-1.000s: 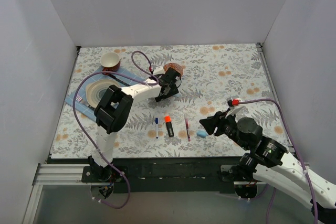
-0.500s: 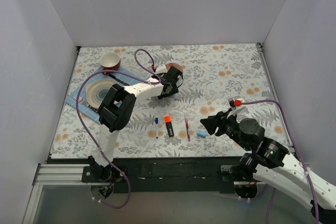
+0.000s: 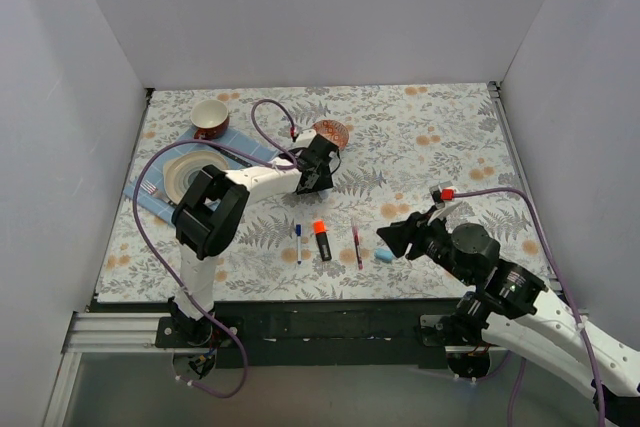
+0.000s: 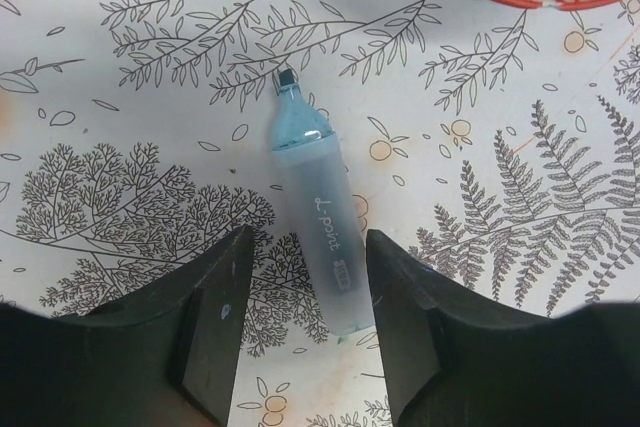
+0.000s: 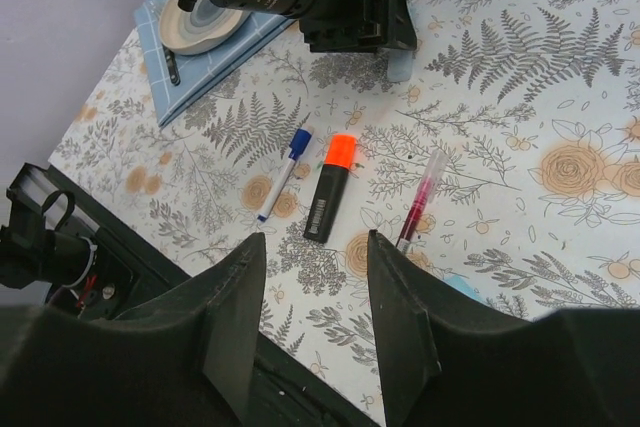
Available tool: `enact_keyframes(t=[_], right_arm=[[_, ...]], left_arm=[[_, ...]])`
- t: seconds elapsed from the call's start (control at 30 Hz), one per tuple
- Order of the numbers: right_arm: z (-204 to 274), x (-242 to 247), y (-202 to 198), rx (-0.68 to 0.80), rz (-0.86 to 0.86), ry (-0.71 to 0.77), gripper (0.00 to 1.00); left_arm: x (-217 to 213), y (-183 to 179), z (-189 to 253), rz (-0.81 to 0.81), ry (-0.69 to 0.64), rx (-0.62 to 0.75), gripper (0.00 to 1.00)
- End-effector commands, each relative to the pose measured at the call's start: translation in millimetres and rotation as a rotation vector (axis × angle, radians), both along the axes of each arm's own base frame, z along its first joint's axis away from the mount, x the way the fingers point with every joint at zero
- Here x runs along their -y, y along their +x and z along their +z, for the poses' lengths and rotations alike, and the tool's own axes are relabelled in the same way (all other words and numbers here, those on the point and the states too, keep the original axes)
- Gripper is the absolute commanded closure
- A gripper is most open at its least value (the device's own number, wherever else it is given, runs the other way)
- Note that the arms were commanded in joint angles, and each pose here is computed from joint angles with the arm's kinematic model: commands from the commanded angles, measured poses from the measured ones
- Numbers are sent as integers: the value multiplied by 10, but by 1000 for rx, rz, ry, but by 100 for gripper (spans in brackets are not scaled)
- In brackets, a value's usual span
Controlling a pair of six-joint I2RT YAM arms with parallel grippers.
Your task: Insert the pens into the pen caps
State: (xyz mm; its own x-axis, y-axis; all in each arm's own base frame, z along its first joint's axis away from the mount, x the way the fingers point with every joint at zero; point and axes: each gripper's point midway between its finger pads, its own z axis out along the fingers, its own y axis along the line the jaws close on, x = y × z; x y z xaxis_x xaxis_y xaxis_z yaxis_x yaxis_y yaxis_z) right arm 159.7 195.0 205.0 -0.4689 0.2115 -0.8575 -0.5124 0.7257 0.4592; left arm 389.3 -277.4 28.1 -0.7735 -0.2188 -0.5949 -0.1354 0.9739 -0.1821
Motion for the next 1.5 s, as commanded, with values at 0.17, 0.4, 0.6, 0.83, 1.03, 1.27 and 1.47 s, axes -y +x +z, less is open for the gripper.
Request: enact_keyframes(t=[0.17,0.4,0.6,0.83,1.03,1.27,1.47], right_arm=[[121,-108,-13,10,33,59,50],[133,-92,-14,12,28,65,50],[126,-107,-12,11,30,67,50],[82,-108,216,-24,-102,113,41],[473,-101,564,9,-233,106,39],[589,-552,758,-65,-60,198,41],[500,-842,853,-114,14,236,43]], left_arm=[[4,-253,-304,-157,57,-127,54],[-128,-276,-480,-140,161,-194,65],[-222,-376,-449,-135,174,-188,92],[24,-404,188,-216,-16,-10,100],[89,-555,764,-267,-175,115,100],[236,-966,1270,-464,-378,234,100],[320,-1197,1583,-575,-471,333,100]])
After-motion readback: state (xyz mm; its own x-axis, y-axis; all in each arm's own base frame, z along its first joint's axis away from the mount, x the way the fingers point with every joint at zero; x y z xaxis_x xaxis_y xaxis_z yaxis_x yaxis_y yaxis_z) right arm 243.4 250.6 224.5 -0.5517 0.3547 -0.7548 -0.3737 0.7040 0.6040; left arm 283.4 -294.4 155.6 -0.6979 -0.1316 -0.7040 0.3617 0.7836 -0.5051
